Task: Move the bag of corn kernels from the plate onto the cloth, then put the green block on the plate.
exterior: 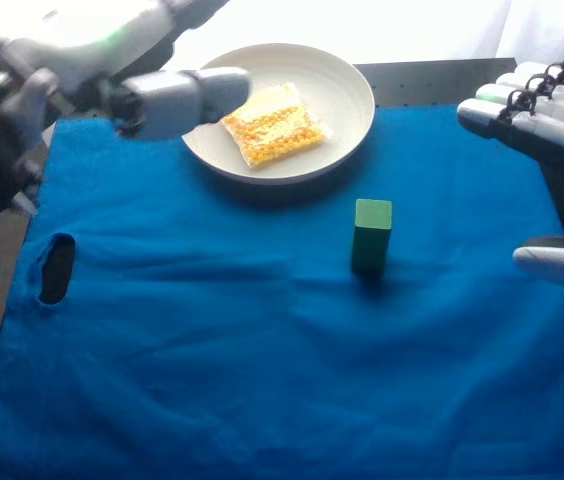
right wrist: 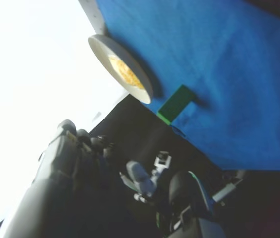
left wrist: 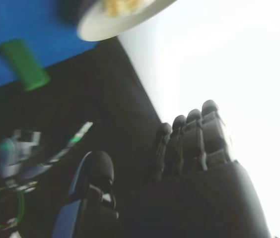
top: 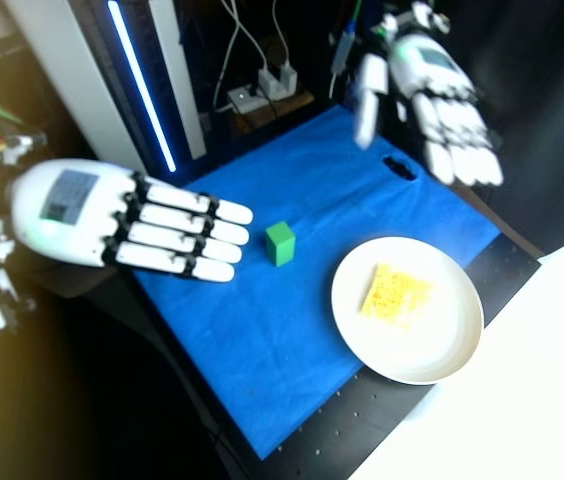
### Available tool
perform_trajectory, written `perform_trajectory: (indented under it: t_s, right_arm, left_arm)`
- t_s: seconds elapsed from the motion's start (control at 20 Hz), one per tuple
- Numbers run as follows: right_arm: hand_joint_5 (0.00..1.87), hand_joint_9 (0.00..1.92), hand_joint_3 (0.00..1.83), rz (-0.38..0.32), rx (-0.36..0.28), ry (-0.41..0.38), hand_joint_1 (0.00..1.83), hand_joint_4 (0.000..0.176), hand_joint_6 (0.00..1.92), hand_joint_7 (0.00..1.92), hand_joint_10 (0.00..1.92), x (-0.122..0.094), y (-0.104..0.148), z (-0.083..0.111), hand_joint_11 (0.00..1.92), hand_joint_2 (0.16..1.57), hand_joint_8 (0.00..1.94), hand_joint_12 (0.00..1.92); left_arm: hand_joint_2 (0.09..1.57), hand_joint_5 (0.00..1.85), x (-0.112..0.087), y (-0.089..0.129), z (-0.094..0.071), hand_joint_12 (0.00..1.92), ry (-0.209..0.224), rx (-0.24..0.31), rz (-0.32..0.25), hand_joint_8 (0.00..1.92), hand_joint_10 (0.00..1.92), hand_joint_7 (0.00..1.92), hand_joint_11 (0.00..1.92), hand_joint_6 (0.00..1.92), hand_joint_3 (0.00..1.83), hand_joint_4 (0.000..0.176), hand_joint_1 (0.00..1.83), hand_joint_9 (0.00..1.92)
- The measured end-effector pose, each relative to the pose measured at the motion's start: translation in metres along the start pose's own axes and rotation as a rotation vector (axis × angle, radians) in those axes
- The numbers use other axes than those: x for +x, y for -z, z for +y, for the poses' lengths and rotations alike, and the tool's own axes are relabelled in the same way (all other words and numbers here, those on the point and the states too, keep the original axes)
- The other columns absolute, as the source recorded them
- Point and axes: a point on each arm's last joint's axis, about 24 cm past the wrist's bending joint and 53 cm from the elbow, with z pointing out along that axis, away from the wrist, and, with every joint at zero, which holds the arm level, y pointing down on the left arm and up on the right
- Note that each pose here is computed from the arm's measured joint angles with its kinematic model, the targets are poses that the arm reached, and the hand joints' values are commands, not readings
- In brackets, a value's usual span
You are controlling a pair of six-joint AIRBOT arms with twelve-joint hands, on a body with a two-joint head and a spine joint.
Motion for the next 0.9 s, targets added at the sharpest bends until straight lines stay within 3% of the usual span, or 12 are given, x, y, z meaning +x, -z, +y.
perform_trajectory:
  t_s: [0.05, 0.1, 0.15, 0.2, 0.3, 0.35, 0.45, 0.5, 0.65, 0.7, 0.85, 0.9]
  right_arm:
    - [0.0, 0.0, 0.0, 0.004, 0.002, -0.006, 0.46, 0.0, 0.0, 0.0, 0.0, 0.002, -0.001, 0.0, 0.0, 1.29, 0.0, 0.0]
    - [0.0, 0.0, 0.01, 0.004, -0.001, -0.023, 0.41, 0.006, 0.0, 0.0, 0.0, 0.004, -0.002, 0.0, 0.0, 1.3, 0.0, 0.0]
    - [0.0, 0.0, 0.01, 0.007, -0.008, -0.043, 0.39, 0.014, 0.0, 0.0, 0.0, 0.01, -0.004, 0.003, 0.0, 1.3, 0.0, 0.0]
    - [0.0, 0.0, 0.01, 0.017, -0.017, -0.052, 0.37, 0.021, 0.0, 0.0, 0.0, 0.016, -0.006, 0.005, 0.0, 1.31, 0.0, 0.0]
    - [0.0, 0.0, 0.02, 0.053, -0.018, -0.072, 0.34, 0.0, 0.0, 0.0, 0.0, 0.029, -0.005, 0.005, 0.0, 1.32, 0.0, 0.0]
    - [0.0, 0.0, 0.01, 0.057, -0.017, -0.075, 0.38, 0.018, 0.0, 0.0, 0.0, 0.031, -0.004, 0.004, 0.0, 1.31, 0.0, 0.0]
    - [0.0, 0.0, 0.01, 0.051, -0.003, -0.1, 0.42, 0.007, 0.0, 0.0, 0.0, 0.031, -0.004, -0.001, 0.0, 1.32, 0.0, 0.0]
    - [0.0, 0.0, 0.01, 0.053, 0.001, -0.108, 0.46, 0.0, 0.0, 0.0, 0.0, 0.033, -0.003, -0.003, 0.0, 1.31, 0.0, 0.0]
    - [0.0, 0.0, 0.0, 0.072, -0.007, -0.11, 0.55, 0.002, 0.0, 0.0, 0.0, 0.04, -0.003, 0.0, 0.0, 1.3, 0.0, 0.0]
    - [0.0, 0.0, 0.0, 0.072, -0.004, -0.111, 0.56, 0.006, 0.0, 0.0, 0.0, 0.04, -0.003, -0.001, 0.0, 1.3, 0.0, 0.0]
    - [0.0, 0.0, 0.0, 0.066, 0.002, -0.122, 0.59, 0.0, 0.0, 0.0, 0.0, 0.038, -0.003, -0.003, 0.0, 1.3, 0.0, 0.0]
    - [0.0, 0.0, 0.0, 0.068, 0.0, -0.122, 0.62, 0.0, 0.0, 0.0, 0.0, 0.039, -0.003, -0.002, 0.0, 1.3, 0.0, 0.0]
  left_arm:
    - [1.26, 0.0, 0.005, -0.011, -0.004, 0.77, -0.025, 0.0, 0.021, 0.0, 0.0, 0.0, 0.0, 0.0, 0.02, 0.049, 0.37, 0.0]
    - [1.24, 0.01, 0.013, -0.02, -0.005, 1.1, -0.045, -0.007, 0.047, 0.01, 0.03, 0.04, 0.0, 0.0, 0.0, 0.025, 0.46, 0.07]
    - [1.23, 0.06, 0.029, -0.031, -0.004, 0.96, -0.047, -0.021, 0.092, 0.01, 0.03, 0.07, 0.0, 0.01, 0.0, 0.01, 0.56, 0.09]
    - [1.23, 0.07, 0.043, -0.037, 0.001, 0.88, -0.038, -0.043, 0.136, 0.01, 0.03, 0.09, 0.0, 0.01, 0.0, 0.012, 0.59, 0.1]
    - [1.21, 0.14, 0.067, -0.05, 0.023, 1.23, 0.001, -0.115, 0.212, 0.01, 0.05, 0.14, 0.0, 0.02, 0.0, 0.0, 0.71, 0.18]
    - [1.23, 0.12, 0.072, -0.055, 0.035, 1.39, 0.018, -0.148, 0.228, 0.01, 0.05, 0.12, 0.0, 0.01, 0.0, 0.0, 0.68, 0.2]
    - [1.2, 0.09, 0.086, -0.065, 0.051, 1.32, 0.023, -0.202, 0.261, 0.0, 0.03, 0.08, 0.0, 0.0, 0.0, 0.016, 0.74, 0.17]
    - [1.19, 0.08, 0.094, -0.068, 0.051, 1.25, 0.02, -0.208, 0.281, 0.0, 0.03, 0.09, 0.0, 0.0, 0.0, 0.013, 0.74, 0.18]
    - [1.19, 0.05, 0.113, -0.076, 0.036, 0.97, 0.038, -0.192, 0.317, 0.0, 0.0, 0.06, 0.0, 0.0, 0.0, 0.045, 0.67, 0.14]
    - [1.2, 0.05, 0.116, -0.077, 0.036, 0.96, 0.044, -0.195, 0.324, 0.0, 0.0, 0.06, 0.0, 0.0, 0.0, 0.045, 0.7, 0.13]
    - [1.21, 0.12, 0.113, -0.08, 0.047, 1.1, 0.071, -0.224, 0.312, 0.01, 0.01, 0.09, 0.0, 0.01, 0.0, 0.041, 0.84, 0.17]
    - [1.2, 0.24, 0.112, -0.08, 0.05, 1.32, 0.072, -0.23, 0.306, 0.04, 0.06, 0.2, 0.0, 0.05, 0.0, 0.02, 0.97, 0.29]
